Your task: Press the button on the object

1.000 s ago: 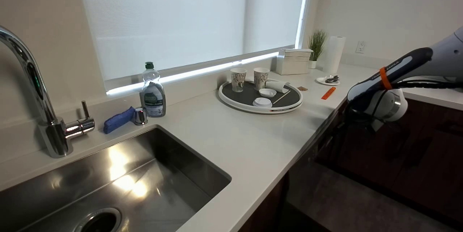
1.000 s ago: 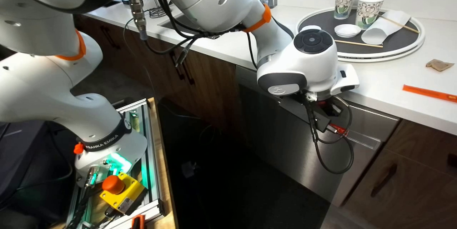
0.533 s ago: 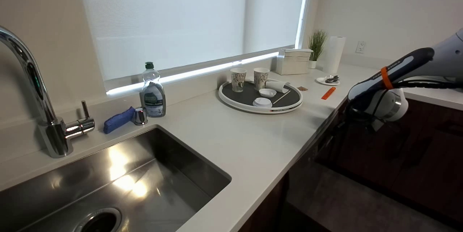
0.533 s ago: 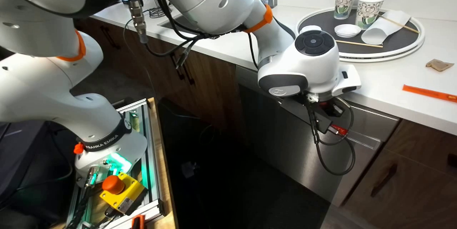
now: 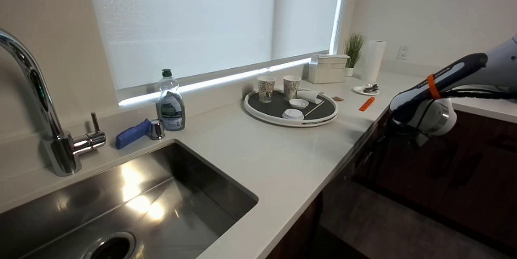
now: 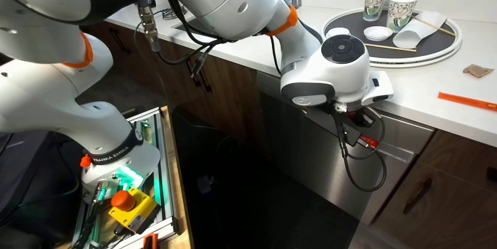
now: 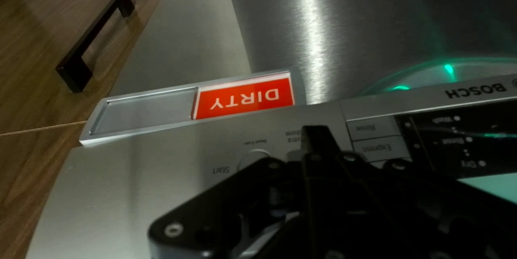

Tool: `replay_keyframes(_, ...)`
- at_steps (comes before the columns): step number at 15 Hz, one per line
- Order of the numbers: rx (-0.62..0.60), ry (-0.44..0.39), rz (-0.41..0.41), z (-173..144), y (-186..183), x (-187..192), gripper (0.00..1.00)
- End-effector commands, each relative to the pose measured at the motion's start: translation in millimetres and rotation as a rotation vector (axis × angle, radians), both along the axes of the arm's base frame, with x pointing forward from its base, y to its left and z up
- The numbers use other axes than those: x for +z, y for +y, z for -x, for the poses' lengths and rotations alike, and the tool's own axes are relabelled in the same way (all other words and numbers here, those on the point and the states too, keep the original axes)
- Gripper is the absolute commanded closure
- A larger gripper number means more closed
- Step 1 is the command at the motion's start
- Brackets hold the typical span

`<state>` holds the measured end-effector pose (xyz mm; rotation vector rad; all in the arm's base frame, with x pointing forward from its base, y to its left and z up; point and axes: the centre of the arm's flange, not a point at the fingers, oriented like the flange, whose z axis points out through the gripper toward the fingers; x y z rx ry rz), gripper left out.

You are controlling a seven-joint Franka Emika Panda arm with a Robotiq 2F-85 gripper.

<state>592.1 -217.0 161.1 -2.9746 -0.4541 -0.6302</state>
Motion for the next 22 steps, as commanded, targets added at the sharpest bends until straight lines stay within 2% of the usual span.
replay_keyframes(1,0.014,-0.034,-0.009,-2.2,-2.3,-5.1,1.0)
replay_keyframes(22,0.005,-0.038,-0.067,-3.2,0.3,-4.9,1.0)
